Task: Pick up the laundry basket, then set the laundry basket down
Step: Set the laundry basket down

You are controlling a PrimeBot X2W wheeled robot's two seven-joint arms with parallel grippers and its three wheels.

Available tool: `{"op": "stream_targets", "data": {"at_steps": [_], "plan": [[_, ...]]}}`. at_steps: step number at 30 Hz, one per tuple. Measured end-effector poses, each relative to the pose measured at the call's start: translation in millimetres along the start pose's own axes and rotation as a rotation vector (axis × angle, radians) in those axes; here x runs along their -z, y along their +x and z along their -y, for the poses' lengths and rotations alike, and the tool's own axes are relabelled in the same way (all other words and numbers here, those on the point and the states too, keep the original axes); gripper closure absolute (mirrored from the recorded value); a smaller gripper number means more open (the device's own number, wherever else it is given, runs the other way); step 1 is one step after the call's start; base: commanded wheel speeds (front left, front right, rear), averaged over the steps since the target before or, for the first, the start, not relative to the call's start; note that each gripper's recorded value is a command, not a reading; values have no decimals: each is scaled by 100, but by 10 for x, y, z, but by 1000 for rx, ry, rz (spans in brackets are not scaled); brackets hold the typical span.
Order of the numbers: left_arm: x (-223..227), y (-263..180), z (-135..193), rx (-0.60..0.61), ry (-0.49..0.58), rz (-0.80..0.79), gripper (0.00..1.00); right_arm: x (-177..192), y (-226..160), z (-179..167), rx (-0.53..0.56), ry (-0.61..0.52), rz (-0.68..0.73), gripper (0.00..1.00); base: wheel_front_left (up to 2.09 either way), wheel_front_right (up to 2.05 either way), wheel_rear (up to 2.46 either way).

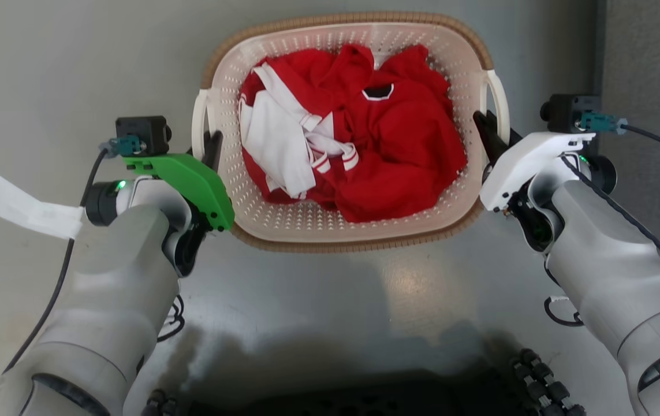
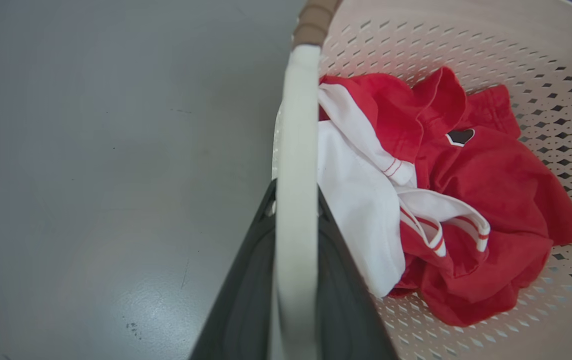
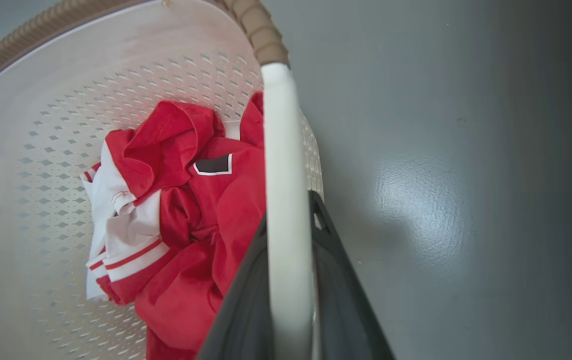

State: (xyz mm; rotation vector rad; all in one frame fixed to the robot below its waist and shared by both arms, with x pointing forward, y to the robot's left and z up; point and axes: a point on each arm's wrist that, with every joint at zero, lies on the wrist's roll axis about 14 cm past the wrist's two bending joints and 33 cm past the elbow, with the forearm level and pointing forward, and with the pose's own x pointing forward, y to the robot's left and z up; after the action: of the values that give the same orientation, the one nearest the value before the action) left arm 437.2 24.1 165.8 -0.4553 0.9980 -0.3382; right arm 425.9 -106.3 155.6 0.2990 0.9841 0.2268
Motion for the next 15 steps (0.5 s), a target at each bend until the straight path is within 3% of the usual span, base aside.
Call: {"op": "stream_targets", "data": {"at_steps": [15], "plan": [[169,135,-142,-16,-10,-29,100,217,153,88,11,13,-36,100,0,0,0]]}}
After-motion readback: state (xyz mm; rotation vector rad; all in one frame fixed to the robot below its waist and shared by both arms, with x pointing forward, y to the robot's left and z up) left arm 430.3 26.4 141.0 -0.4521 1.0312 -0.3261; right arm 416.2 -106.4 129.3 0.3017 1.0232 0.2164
